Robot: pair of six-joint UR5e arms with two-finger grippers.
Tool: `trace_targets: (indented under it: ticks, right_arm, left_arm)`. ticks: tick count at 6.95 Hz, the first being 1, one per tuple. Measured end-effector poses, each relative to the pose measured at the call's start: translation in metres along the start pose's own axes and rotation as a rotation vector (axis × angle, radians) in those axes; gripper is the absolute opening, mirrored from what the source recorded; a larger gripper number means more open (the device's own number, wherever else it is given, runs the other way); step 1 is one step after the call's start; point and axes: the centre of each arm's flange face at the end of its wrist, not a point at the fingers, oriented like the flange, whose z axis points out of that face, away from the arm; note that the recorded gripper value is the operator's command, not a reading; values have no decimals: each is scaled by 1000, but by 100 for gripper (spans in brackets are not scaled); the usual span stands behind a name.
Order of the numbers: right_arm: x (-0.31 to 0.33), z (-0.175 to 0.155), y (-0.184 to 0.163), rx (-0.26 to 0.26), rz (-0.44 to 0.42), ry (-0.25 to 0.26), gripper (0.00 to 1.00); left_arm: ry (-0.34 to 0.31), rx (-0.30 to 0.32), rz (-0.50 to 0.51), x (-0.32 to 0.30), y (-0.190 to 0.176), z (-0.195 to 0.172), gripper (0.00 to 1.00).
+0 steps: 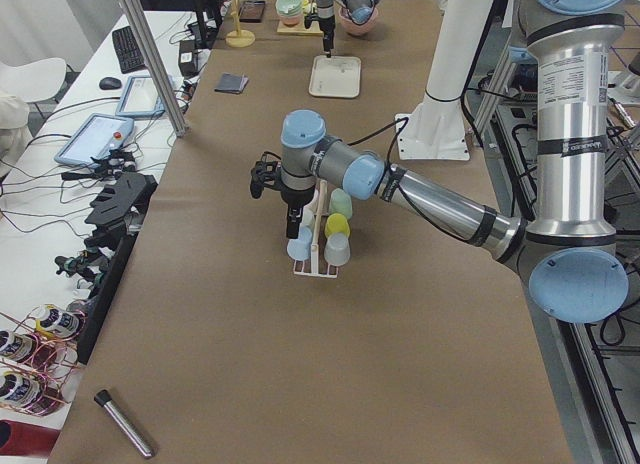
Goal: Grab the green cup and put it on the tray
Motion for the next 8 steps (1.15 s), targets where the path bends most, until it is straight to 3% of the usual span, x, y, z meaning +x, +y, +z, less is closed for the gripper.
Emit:
trace_targets:
  ticks: [5,8]
  right_arm:
    - [6,4,8,-25,-4,0,54]
    - [14,7,14,-49,12,0,53]
  left_arm:
    - [23,1,-63,90,19,8,98]
    - [55,16,-105,130,43,-7,98]
